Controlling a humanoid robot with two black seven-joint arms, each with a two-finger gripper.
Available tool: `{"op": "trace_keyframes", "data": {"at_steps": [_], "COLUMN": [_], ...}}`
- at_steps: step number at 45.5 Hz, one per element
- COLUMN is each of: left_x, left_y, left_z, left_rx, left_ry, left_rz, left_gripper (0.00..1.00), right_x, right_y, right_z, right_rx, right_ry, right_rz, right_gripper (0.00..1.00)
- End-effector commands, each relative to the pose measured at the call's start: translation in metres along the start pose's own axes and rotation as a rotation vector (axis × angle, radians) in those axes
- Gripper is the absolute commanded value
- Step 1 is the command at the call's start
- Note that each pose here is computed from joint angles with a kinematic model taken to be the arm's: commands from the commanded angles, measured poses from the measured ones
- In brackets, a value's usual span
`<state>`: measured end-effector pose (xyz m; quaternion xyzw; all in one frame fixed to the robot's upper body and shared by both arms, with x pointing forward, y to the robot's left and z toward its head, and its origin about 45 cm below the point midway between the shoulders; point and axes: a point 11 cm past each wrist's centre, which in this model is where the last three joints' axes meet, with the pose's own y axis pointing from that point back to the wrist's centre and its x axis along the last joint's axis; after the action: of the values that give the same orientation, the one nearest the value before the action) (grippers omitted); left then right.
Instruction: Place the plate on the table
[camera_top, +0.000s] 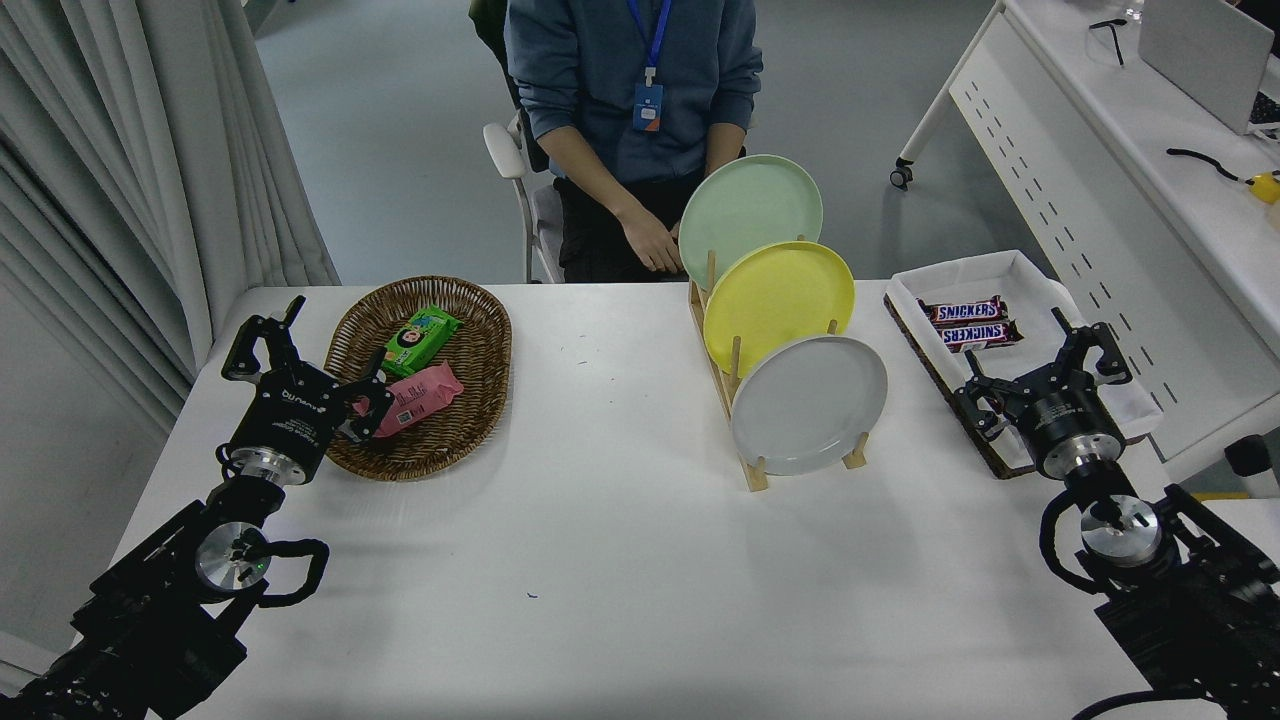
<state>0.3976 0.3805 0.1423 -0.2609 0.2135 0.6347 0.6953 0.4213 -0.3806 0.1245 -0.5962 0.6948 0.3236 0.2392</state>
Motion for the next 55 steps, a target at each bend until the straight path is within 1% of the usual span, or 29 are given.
{"op": "trace_keyframes", "data": {"at_steps": [1, 23, 36, 42, 44, 51, 55], "left_x": [0.000, 0.001, 0.001, 0.001, 0.001, 0.001, 0.001], "left_y": [0.000, 0.000, 0.000, 0.000, 0.000, 0.000, 0.000], "left_z": [0.001, 0.001, 0.001, 0.001, 0.001, 0.001, 0.001], "left_rx": [-0.007, -0.011, -0.011, -0.011, -0.011, -0.011, -0.011], "left_ry": [0.006, 0.015, 0.015, 0.015, 0.015, 0.015, 0.015], "left_rz": [0.000, 0.007, 0.008, 0.007, 0.007, 0.007, 0.007], "left_gripper": [1.00, 1.00, 1.00, 1.00, 1.00, 1.00, 1.00], "right_x": [0.003, 0.005, -0.004, -0.001, 0.002, 0.006, 0.006], "right_y": [0.003, 0.004, -0.002, -0.001, -0.001, -0.001, 0.000], "right_z": [0.010, 0.011, 0.003, -0.001, -0.006, 0.003, 0.005], "right_rx": [-0.021, -0.024, -0.008, -0.015, -0.024, -0.098, -0.108], "right_ry": [0.004, 0.004, 0.005, 0.016, 0.031, 0.038, 0.039], "right_rz": [0.007, 0.012, -0.007, -0.002, 0.002, 0.036, 0.038], "right_gripper": [0.99, 0.99, 0.99, 0.99, 0.99, 0.99, 0.99]}}
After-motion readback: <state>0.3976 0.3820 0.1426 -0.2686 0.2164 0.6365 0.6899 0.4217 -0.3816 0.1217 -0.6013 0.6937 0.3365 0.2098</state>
